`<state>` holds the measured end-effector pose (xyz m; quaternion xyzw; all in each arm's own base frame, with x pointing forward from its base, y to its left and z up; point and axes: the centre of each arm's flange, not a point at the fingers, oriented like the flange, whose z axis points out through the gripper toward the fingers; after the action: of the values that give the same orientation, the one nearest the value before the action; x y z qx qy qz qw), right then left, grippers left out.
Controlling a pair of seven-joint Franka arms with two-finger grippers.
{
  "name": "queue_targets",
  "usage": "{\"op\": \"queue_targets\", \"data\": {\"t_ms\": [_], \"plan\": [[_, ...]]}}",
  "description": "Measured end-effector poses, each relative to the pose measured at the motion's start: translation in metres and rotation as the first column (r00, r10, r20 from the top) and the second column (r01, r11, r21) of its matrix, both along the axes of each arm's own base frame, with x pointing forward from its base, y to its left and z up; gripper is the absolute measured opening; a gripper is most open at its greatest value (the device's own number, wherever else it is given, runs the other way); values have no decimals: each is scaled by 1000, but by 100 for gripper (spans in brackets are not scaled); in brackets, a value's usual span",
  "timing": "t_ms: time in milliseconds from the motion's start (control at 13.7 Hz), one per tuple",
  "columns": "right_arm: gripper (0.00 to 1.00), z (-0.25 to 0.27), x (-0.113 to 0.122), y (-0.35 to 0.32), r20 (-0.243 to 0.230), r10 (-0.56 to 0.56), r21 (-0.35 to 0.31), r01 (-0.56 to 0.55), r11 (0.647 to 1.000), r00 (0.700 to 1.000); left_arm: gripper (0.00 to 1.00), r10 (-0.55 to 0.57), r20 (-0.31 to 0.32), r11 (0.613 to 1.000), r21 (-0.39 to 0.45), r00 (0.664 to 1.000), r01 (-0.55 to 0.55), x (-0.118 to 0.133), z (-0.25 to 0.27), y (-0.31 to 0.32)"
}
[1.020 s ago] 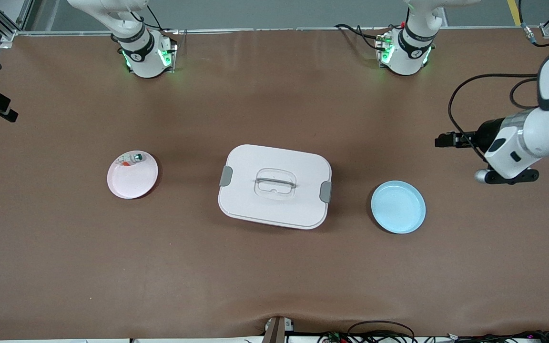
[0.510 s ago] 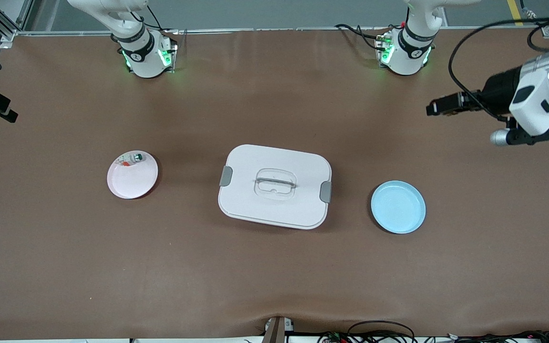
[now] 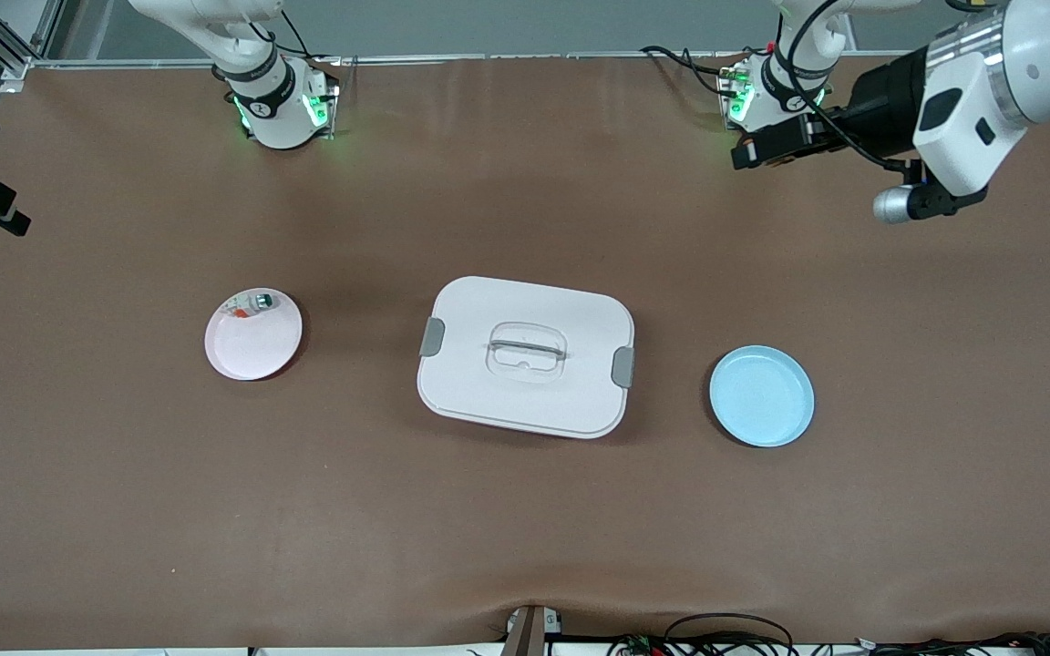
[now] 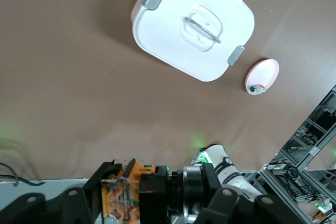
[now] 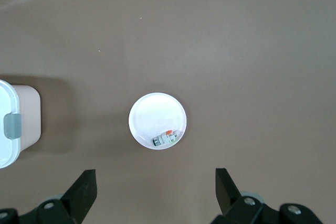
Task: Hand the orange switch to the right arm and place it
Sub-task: 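Lift the orange switch with the left gripper and carry it toward the box, then hold the switch up while the right gripper reaches toward it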
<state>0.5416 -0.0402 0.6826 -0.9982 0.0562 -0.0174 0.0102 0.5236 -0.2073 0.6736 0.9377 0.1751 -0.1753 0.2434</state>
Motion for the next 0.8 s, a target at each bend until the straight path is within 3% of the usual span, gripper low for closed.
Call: {"op": "queue_targets", "data": {"t_ms": [291,583,802], "plan": [[100,1,0,0,3,0,2,0,1000,1000,72,125,-37,992,10,991,-125,-6,6,-37],[100,1,1,12,4,20,23,-20,1000,1000,72,267,-73,964,8,961,-267,-12,15,-72],[100,-1,2,35,7,42,147,-43,988,999,72,400,-124,916,11,908,-401,-17,21,-96]]}}
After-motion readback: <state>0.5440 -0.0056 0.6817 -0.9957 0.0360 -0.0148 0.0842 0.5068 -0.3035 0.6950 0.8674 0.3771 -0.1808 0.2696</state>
